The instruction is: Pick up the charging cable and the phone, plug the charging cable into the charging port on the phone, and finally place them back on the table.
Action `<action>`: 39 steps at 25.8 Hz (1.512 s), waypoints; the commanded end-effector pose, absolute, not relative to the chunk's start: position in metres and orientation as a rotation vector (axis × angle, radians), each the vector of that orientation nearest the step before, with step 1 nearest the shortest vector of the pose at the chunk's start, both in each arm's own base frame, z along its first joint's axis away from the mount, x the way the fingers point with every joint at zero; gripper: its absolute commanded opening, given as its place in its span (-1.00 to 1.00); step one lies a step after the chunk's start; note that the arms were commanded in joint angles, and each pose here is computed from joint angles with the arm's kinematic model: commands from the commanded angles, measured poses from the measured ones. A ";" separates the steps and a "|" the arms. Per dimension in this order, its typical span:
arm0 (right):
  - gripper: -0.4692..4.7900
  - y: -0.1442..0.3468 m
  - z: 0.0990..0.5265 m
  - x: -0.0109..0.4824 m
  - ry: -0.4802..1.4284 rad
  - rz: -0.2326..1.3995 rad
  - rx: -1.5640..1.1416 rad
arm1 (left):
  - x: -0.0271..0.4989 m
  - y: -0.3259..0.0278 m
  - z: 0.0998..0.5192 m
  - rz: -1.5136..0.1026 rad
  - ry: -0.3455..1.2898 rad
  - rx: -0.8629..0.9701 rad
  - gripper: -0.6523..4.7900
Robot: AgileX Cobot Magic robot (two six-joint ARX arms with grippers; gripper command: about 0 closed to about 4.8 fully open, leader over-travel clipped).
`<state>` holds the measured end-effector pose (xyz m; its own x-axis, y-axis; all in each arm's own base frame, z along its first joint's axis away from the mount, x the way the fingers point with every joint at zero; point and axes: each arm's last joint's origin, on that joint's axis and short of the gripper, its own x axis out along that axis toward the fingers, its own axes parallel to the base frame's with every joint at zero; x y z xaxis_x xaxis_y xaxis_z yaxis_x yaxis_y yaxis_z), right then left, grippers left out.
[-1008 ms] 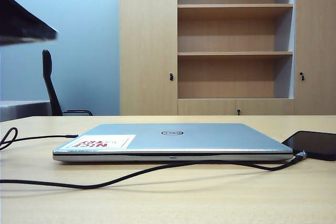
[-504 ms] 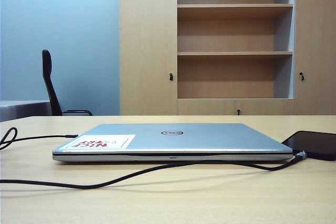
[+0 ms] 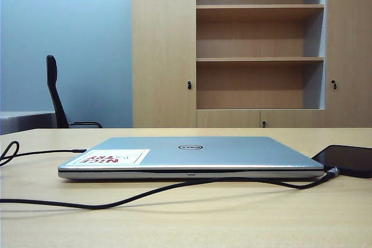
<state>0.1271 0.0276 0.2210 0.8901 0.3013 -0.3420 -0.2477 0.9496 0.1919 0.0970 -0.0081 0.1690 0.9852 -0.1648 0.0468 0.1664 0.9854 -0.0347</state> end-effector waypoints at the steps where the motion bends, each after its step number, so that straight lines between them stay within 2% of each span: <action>1: -0.84 0.028 0.224 0.127 0.353 0.287 0.146 | 0.097 -0.008 0.169 -0.166 -0.045 -0.023 -0.78; 28: -0.84 0.027 0.222 0.127 0.338 0.283 0.145 | 0.097 -0.008 0.169 -0.166 -0.048 -0.006 -0.78; 33: -0.84 0.018 0.210 0.119 0.251 0.124 0.093 | 0.097 -0.008 0.169 -0.166 -0.048 -0.006 -0.78; 39: -0.84 0.009 0.190 0.109 0.058 -0.051 0.034 | 0.097 -0.008 0.169 -0.166 -0.050 -0.006 -0.78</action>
